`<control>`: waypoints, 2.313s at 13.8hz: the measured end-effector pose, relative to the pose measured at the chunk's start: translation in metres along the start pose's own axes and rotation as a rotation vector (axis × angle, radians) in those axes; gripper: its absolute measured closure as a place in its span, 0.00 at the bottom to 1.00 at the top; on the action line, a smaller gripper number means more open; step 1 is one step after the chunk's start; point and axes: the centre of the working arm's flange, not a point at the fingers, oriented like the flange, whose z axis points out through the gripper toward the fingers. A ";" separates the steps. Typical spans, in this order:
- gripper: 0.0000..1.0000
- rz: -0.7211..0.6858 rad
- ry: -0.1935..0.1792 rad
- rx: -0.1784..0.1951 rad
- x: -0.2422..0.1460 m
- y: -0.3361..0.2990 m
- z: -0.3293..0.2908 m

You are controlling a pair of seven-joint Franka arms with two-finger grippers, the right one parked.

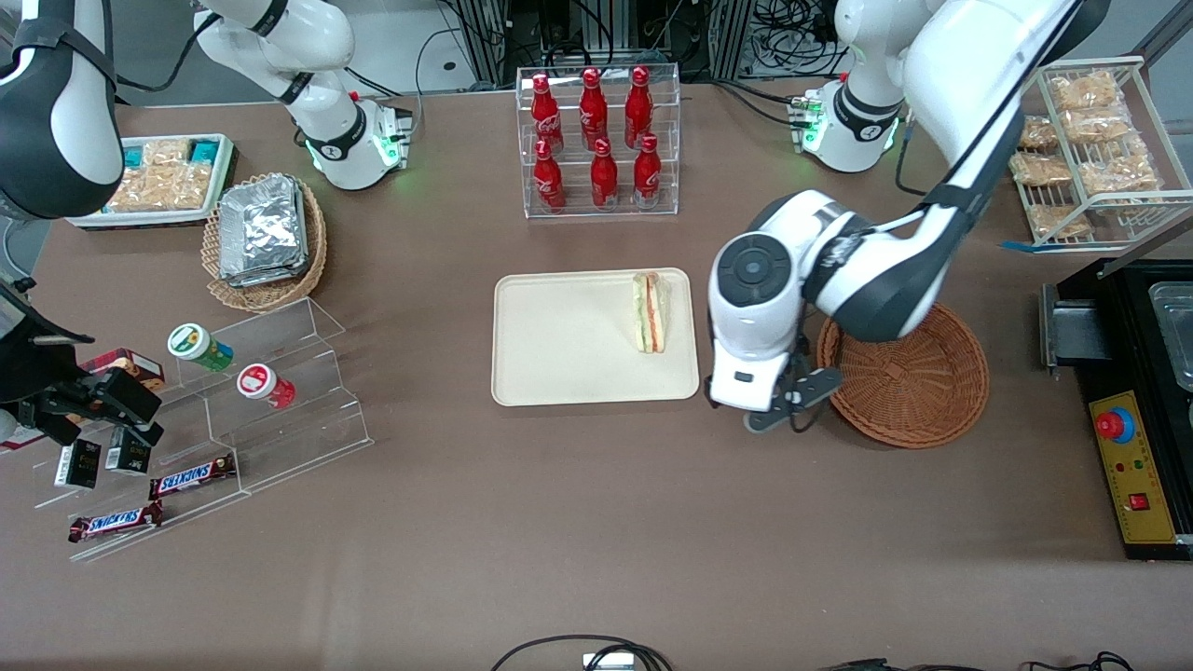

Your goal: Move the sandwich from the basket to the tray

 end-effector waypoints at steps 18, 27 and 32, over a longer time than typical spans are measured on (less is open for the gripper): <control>0.00 0.202 -0.150 -0.070 0.117 -0.234 -0.105; 0.00 0.460 -0.187 -0.123 0.116 -0.324 -0.146; 0.00 0.592 -0.191 -0.187 0.109 -0.318 -0.152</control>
